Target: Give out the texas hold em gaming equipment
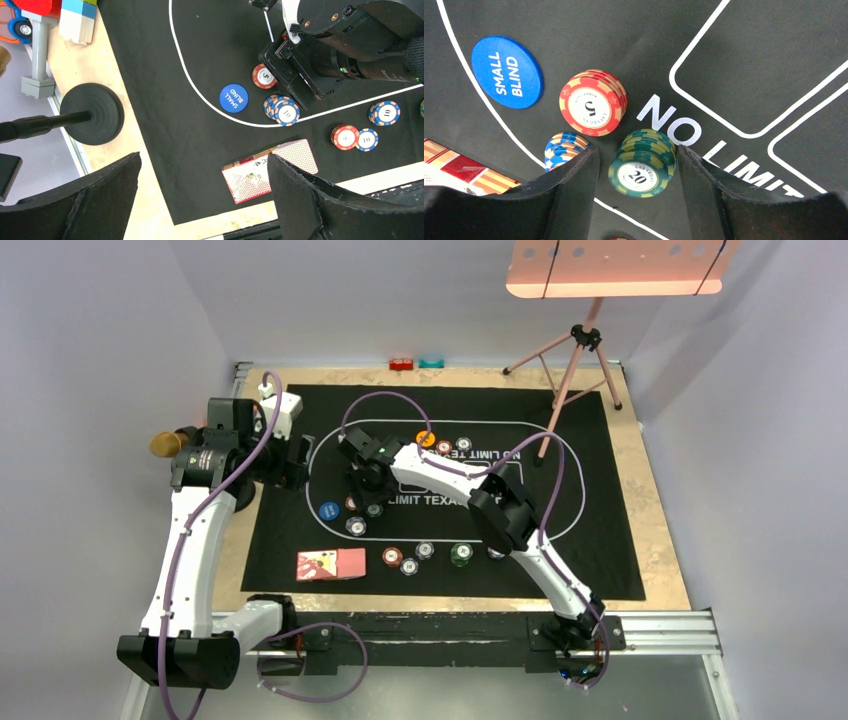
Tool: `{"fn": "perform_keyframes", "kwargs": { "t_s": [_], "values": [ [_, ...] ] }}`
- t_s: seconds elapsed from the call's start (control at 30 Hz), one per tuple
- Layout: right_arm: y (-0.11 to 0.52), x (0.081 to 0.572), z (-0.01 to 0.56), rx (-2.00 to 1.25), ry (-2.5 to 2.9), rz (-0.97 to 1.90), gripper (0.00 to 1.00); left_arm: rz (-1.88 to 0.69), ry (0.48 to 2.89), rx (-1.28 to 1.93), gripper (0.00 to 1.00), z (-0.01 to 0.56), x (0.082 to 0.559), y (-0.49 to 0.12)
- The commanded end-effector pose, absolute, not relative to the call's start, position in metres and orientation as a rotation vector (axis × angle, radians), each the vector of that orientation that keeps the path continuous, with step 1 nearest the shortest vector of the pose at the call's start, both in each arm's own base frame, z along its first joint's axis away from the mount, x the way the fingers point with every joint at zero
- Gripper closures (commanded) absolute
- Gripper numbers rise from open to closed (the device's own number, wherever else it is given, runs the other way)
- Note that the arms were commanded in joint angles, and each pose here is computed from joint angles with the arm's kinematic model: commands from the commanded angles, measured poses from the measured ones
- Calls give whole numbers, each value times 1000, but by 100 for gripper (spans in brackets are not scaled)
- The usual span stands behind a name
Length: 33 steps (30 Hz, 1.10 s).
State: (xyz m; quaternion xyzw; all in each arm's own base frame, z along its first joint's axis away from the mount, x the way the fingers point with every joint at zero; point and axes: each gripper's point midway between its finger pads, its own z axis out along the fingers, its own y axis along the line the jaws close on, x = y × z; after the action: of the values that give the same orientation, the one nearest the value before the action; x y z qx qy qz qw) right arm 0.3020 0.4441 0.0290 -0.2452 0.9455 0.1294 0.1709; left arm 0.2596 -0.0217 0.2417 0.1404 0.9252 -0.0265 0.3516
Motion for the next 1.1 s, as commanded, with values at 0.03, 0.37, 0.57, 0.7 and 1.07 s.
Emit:
{"fn": "perform_keyframes", "kwargs": {
  "t_s": [0.03, 0.37, 0.57, 0.7, 1.07],
  "values": [
    [455, 308, 63, -709, 2620, 424, 38, -64, 2342, 352, 0, 253, 261, -21],
    [393, 334, 136, -566, 2528, 353, 36, -49, 2340, 352, 0, 253, 260, -19],
    [319, 292, 137, -563, 2533, 239, 12, -55, 2340, 365, 0, 254, 261, -20],
    [278, 259, 116, -503, 2604, 175, 7, -60, 2347, 370, 0, 252, 262, -21],
    [235, 210, 79, -435, 2687, 193, 4, -65, 2351, 367, 0, 250, 261, -21]
  ]
}}
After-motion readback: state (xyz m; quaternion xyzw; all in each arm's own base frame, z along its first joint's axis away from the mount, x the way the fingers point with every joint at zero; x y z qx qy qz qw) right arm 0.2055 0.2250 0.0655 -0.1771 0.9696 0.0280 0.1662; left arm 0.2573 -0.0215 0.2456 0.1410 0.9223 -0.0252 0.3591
